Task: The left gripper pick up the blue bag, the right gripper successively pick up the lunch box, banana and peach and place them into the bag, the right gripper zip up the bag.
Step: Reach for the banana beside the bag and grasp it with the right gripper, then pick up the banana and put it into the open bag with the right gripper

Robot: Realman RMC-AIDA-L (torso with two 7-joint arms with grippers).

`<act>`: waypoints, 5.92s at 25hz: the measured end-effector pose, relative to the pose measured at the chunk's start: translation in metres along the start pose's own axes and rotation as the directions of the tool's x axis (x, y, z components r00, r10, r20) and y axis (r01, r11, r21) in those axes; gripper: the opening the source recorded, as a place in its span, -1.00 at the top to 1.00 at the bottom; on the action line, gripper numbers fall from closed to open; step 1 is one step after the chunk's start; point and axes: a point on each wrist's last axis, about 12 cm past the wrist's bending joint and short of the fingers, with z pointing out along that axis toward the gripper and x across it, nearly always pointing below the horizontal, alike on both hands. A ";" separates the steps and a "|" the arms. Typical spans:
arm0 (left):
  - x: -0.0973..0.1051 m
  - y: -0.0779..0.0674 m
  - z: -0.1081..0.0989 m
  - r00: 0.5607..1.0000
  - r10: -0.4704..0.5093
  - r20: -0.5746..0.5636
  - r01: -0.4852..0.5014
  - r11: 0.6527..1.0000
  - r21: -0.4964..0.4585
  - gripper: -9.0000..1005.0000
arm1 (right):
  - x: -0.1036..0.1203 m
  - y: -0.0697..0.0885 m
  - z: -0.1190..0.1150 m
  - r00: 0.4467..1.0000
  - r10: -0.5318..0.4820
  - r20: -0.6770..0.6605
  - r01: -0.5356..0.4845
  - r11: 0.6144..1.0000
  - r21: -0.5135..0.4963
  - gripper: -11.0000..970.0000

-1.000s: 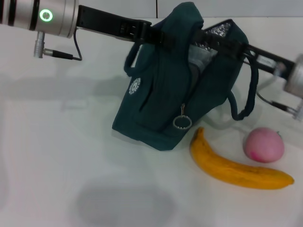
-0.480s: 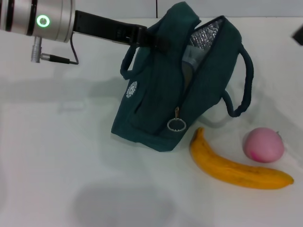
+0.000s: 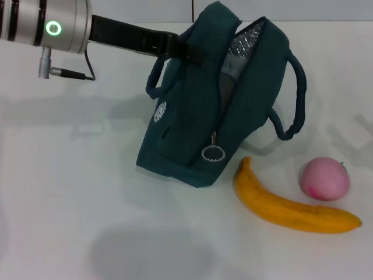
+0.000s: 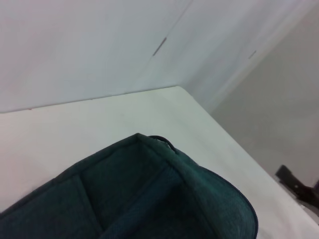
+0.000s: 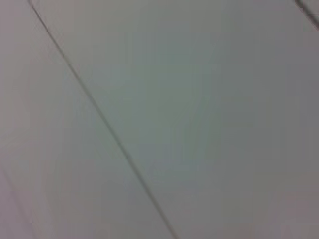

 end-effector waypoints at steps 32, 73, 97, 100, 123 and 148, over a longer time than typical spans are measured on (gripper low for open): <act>0.014 0.011 -0.005 0.999 -0.048 0.006 0.049 0.998 -0.038 0.88 | -0.087 0.124 0.109 0.406 -0.512 -0.757 0.090 0.847 -0.524 -0.62; 0.008 0.012 -0.010 0.999 -0.041 0.030 0.043 0.998 -0.041 0.88 | 0.004 0.140 0.207 -0.133 -0.341 -0.931 0.129 0.925 -0.357 -0.61; 0.011 0.010 -0.010 0.998 -0.055 0.041 0.056 0.998 -0.016 0.88 | 0.024 0.140 0.203 -0.180 -0.336 -0.924 0.135 0.922 -0.362 -0.61; 0.011 0.010 -0.009 0.998 -0.055 0.040 0.055 0.998 -0.015 0.88 | 0.024 0.140 0.203 -0.180 -0.335 -0.925 0.135 0.923 -0.361 -0.61; 0.010 0.010 -0.009 0.998 -0.050 0.041 0.050 0.999 -0.016 0.88 | 0.027 0.136 0.209 -0.213 -0.317 -0.924 0.143 0.926 -0.351 0.07; 0.009 0.010 -0.009 0.998 -0.049 0.041 0.050 0.999 -0.016 0.88 | -0.030 0.105 0.169 0.041 -0.205 -0.978 -0.267 0.941 -0.209 0.07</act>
